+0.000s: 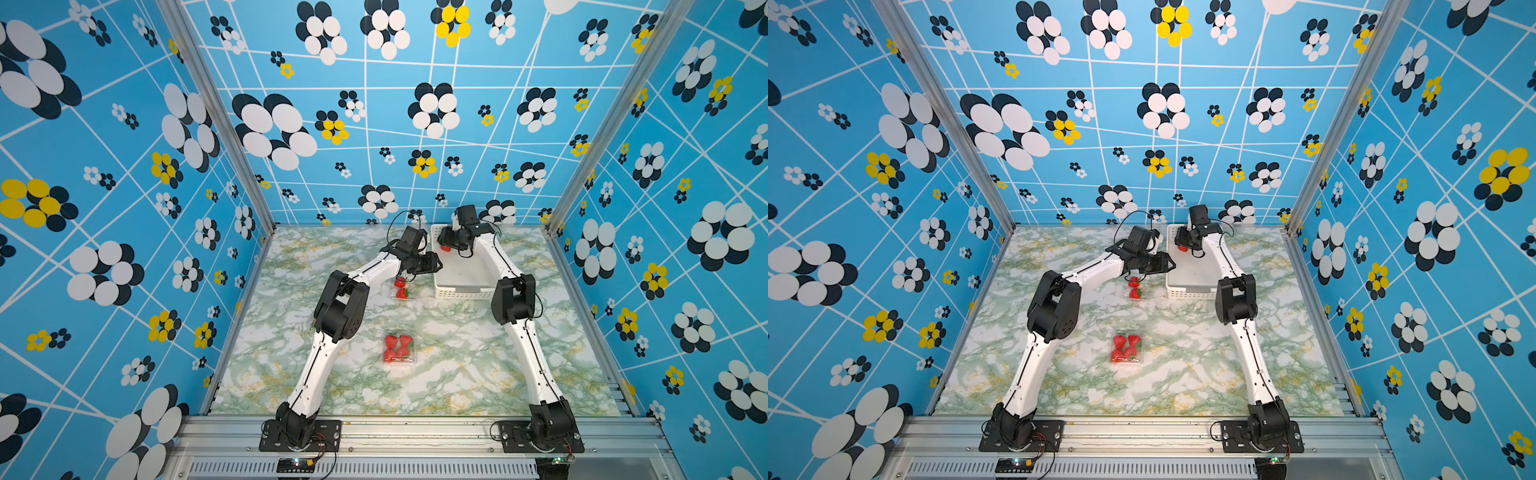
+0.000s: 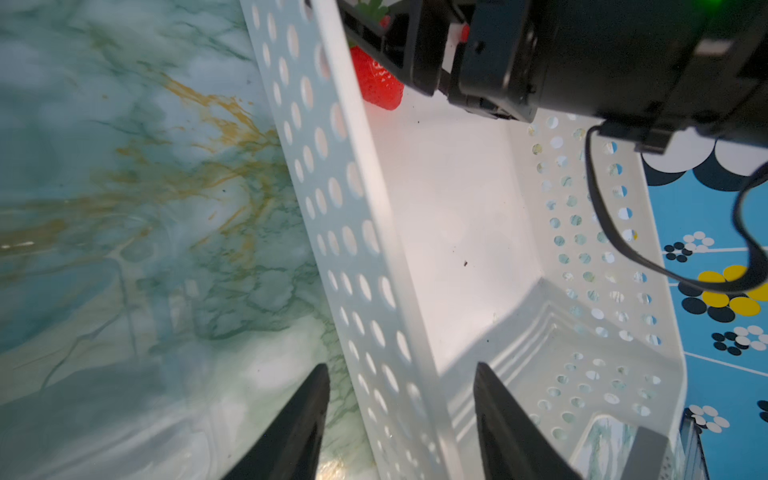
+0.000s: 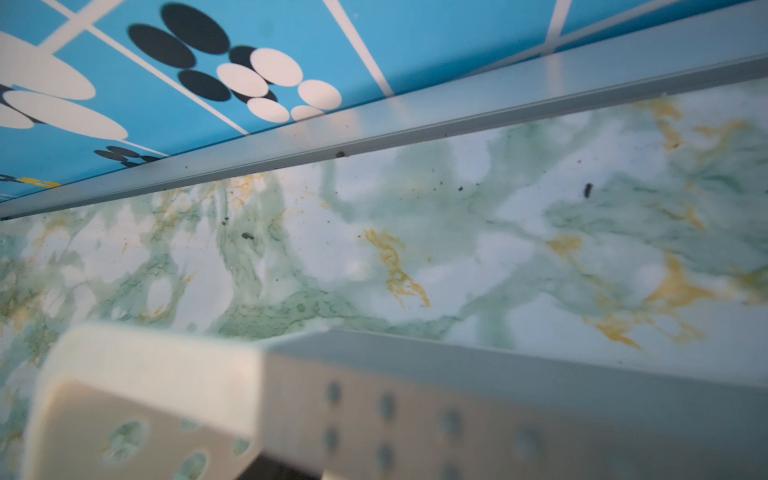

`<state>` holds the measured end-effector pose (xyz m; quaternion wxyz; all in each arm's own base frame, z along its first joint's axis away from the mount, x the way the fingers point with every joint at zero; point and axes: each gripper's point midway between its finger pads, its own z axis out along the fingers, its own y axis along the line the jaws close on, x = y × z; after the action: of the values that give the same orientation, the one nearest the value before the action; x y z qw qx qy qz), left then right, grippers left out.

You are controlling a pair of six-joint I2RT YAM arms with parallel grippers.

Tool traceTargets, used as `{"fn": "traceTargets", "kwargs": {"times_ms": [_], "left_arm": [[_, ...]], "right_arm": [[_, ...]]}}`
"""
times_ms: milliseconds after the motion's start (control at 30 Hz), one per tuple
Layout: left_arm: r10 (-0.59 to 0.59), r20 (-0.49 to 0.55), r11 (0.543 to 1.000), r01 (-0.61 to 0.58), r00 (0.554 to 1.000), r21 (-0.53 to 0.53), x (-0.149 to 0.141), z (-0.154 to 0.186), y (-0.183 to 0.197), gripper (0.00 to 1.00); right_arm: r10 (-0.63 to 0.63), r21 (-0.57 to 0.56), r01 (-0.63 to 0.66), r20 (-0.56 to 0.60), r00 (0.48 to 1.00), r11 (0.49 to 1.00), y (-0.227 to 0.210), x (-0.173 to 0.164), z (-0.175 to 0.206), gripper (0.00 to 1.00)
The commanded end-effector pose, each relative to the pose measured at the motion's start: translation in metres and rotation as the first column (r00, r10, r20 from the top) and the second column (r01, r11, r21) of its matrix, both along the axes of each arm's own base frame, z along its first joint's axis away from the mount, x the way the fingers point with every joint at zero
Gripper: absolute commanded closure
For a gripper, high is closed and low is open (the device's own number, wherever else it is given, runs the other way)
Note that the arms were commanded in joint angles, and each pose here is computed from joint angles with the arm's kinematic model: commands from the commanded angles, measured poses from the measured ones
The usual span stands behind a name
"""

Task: Pack strawberries into containers
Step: Pick up the strawberry from the basket.

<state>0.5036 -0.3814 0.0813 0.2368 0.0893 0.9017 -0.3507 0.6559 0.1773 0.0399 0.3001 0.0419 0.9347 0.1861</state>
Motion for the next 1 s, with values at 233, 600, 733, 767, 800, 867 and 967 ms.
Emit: {"fn": "traceTargets", "kwargs": {"times_ms": [233, 600, 733, 767, 800, 867, 967], "left_arm": [[0.021, 0.098, 0.997, -0.014, 0.995, -0.074, 0.004, 0.053, 0.008, 0.43], [0.064, 0.12, 0.995, -0.053, 0.991, -0.087, 0.006, 0.066, 0.029, 0.43], [0.073, 0.122, 0.994, -0.063, 0.99, -0.084, 0.007, 0.067, 0.035, 0.43], [0.074, 0.121, 0.994, -0.065, 0.99, -0.084, 0.007, 0.066, 0.036, 0.43], [0.077, 0.12, 0.994, -0.068, 0.99, -0.084, 0.007, 0.066, 0.038, 0.43], [0.082, 0.12, 0.994, -0.072, 0.989, -0.085, 0.007, 0.065, 0.04, 0.43], [0.089, 0.119, 0.993, -0.079, 0.989, -0.085, 0.006, 0.065, 0.044, 0.43]], "right_arm": [[0.048, -0.028, -0.053, -0.154, 0.987, 0.998, -0.002, -0.037, -0.024, 0.44], [0.065, -0.056, -0.078, -0.201, 0.977, 0.995, 0.0, -0.049, -0.036, 0.46], [0.077, -0.061, -0.092, -0.22, 0.972, 0.994, 0.001, -0.055, -0.04, 0.45], [0.08, -0.063, -0.096, -0.221, 0.972, 0.993, 0.002, -0.056, -0.04, 0.45], [0.079, -0.07, -0.096, -0.219, 0.973, 0.993, 0.001, -0.057, -0.04, 0.46], [0.084, -0.07, -0.102, -0.219, 0.972, 0.992, 0.001, -0.058, -0.04, 0.49], [0.089, -0.086, -0.111, -0.227, 0.97, 0.99, 0.001, -0.062, -0.041, 0.53]]}}
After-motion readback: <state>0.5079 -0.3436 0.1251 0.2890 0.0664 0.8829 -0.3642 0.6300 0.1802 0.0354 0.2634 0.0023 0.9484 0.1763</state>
